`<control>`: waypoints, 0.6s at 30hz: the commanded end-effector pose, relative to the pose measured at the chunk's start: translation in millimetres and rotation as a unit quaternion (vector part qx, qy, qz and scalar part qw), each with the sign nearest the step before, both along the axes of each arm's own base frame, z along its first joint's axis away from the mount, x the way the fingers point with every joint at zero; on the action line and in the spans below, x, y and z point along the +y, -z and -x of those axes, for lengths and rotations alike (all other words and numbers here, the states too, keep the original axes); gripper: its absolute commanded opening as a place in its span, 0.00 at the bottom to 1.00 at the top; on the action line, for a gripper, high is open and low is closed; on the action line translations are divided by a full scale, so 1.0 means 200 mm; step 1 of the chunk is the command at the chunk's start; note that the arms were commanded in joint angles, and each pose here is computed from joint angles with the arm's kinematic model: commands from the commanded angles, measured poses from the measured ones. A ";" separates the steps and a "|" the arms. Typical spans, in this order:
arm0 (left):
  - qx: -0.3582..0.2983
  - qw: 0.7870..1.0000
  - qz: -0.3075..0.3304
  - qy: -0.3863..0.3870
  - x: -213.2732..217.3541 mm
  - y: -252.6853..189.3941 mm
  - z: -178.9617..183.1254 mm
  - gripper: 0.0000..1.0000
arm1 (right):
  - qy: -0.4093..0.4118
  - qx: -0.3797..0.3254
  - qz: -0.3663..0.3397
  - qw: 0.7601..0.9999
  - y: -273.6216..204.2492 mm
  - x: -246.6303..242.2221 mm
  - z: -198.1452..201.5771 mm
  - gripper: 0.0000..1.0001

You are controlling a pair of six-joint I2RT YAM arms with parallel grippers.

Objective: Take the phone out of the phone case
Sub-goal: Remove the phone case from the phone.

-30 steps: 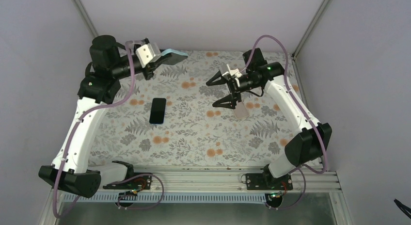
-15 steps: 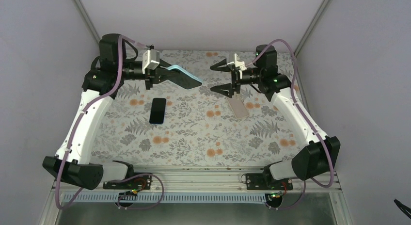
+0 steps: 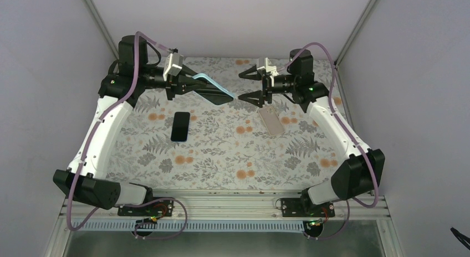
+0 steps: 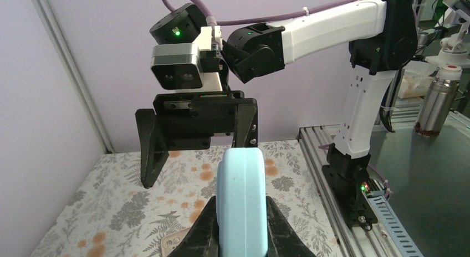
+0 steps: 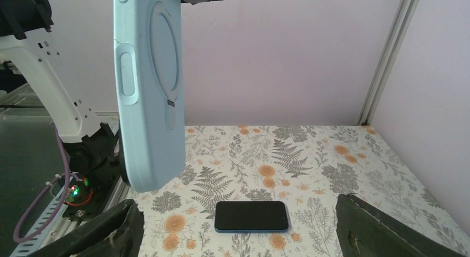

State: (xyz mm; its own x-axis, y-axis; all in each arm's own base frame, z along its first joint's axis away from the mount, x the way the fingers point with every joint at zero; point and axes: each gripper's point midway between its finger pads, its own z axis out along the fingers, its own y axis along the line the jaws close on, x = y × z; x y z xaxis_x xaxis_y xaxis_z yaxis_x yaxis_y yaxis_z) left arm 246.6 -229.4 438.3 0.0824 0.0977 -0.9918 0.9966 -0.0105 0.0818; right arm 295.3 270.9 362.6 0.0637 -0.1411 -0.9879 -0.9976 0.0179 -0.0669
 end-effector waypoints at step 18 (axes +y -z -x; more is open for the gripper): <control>-0.033 0.999 0.024 0.027 0.02 -0.11 0.05 0.02 | -0.048 0.016 -0.005 0.999 -0.01 0.09 0.05 0.85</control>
State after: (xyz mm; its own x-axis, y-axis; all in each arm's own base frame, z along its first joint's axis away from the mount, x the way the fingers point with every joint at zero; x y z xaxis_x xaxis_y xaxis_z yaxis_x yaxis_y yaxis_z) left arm 250.0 -227.6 439.9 0.0673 0.0871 -0.9939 0.9977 -0.0157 0.0662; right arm 291.8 286.0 356.2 0.0350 -0.1469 -0.9885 -0.9990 -0.0325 -0.0305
